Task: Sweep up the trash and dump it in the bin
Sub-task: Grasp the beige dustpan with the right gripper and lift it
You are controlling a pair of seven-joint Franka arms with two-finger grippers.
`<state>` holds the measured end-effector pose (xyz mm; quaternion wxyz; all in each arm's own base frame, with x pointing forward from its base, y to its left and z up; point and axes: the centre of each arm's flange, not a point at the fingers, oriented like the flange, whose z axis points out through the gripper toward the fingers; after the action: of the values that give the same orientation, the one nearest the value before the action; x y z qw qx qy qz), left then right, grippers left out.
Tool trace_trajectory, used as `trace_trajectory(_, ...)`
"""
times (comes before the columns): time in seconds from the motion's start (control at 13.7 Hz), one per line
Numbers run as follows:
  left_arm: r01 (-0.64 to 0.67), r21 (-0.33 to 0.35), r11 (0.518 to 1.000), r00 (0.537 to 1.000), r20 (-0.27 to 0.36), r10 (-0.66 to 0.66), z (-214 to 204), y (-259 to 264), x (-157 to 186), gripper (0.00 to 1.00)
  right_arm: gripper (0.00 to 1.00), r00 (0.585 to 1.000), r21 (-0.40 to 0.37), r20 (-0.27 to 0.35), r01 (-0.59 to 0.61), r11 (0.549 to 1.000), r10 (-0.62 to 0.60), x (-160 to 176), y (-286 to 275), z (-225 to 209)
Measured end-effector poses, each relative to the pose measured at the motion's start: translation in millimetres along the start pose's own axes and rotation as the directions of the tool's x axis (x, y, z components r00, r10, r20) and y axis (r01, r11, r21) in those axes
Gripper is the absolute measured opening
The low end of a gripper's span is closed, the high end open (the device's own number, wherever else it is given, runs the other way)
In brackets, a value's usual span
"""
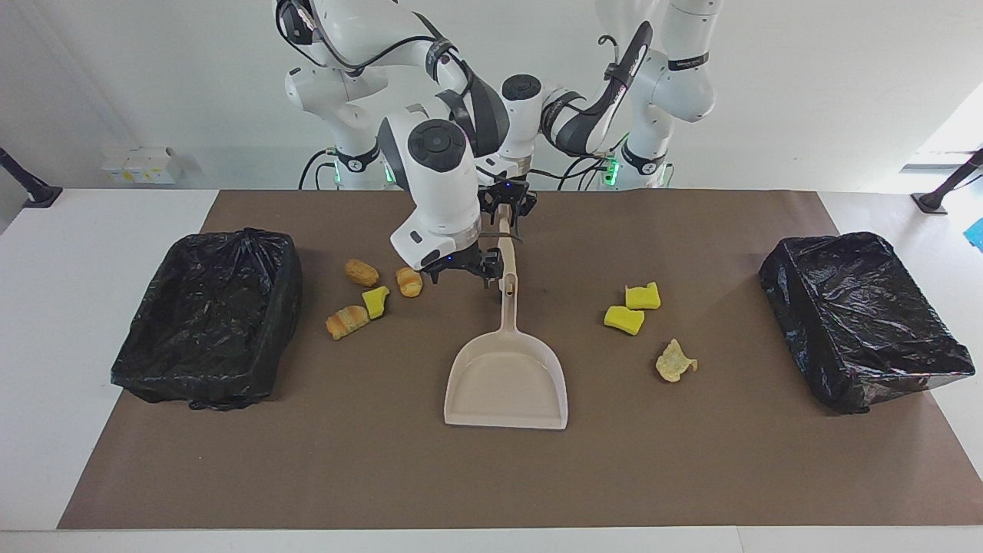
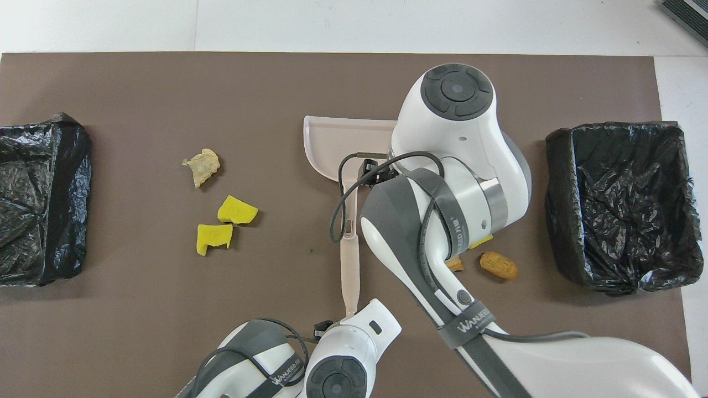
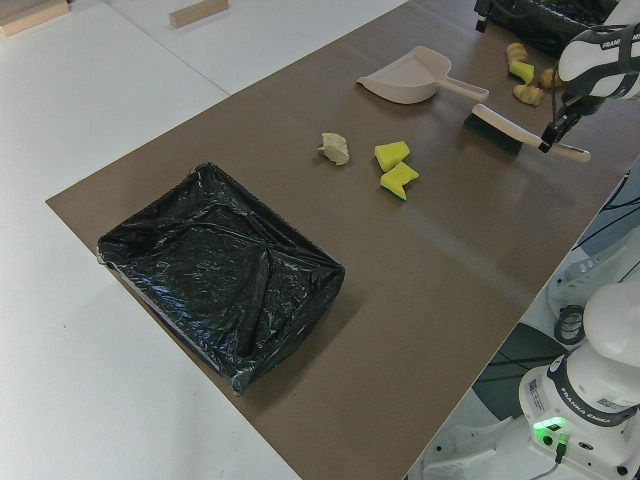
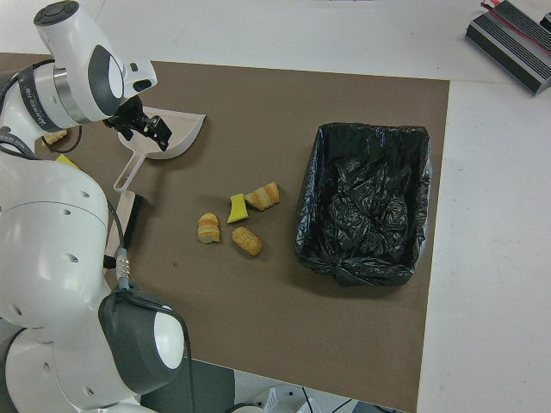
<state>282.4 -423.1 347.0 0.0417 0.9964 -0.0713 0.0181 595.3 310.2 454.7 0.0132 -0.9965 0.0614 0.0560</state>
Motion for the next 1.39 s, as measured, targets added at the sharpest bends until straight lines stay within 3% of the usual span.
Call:
trace_trajectory(0.37, 0.007, 0.004, 1.000, 1.000, 0.003, -0.007, 1.5, -2.4, 0.7, 0.44, 1.00, 0.999, -0.018, 0.038, 0.011, 1.000, -0.010, -14.1, -49.0, 54.7)
trace_trajectory(0.44, 0.007, 0.005, 1.000, 1.000, 0.004, -0.007, 1.7, -2.6, 0.7, 0.32, 1.00, 0.999, -0.018, 0.042, 0.014, 1.000, -0.013, -15.7, -56.9, 65.5)
trace_trajectory(0.51, 0.009, 0.006, 1.000, 1.000, 0.005, -0.009, 2.1, -3.1, 0.8, 0.26, 1.00, 0.999, -0.018, 0.044, 0.018, 1.000, -0.017, -16.0, -61.8, 73.9)
trace_trajectory(1.17, 0.031, 0.058, 0.998, 0.998, 0.051, -0.034, 0.9, -17.1, 3.1, 0.26, 0.97, 0.999, -0.002, 0.035, 0.025, 1.000, -0.025, -11.8, -72.5, 98.2)
trace_trajectory(1.32, 0.029, 0.089, 0.996, 0.996, 0.080, -0.036, -5.1, -22.3, -1.8, 0.26, 0.93, 0.999, -0.007, 0.042, 0.024, 1.000, -0.024, -11.2, -72.3, 105.8)
trace_trajectory(1.39, 0.030, 0.099, 0.995, 0.995, 0.087, -0.039, -8.9, -26.7, -3.7, 0.26, 0.87, 0.999, -0.009, 0.044, 0.024, 1.000, -0.023, -11.2, -72.0, 108.5)
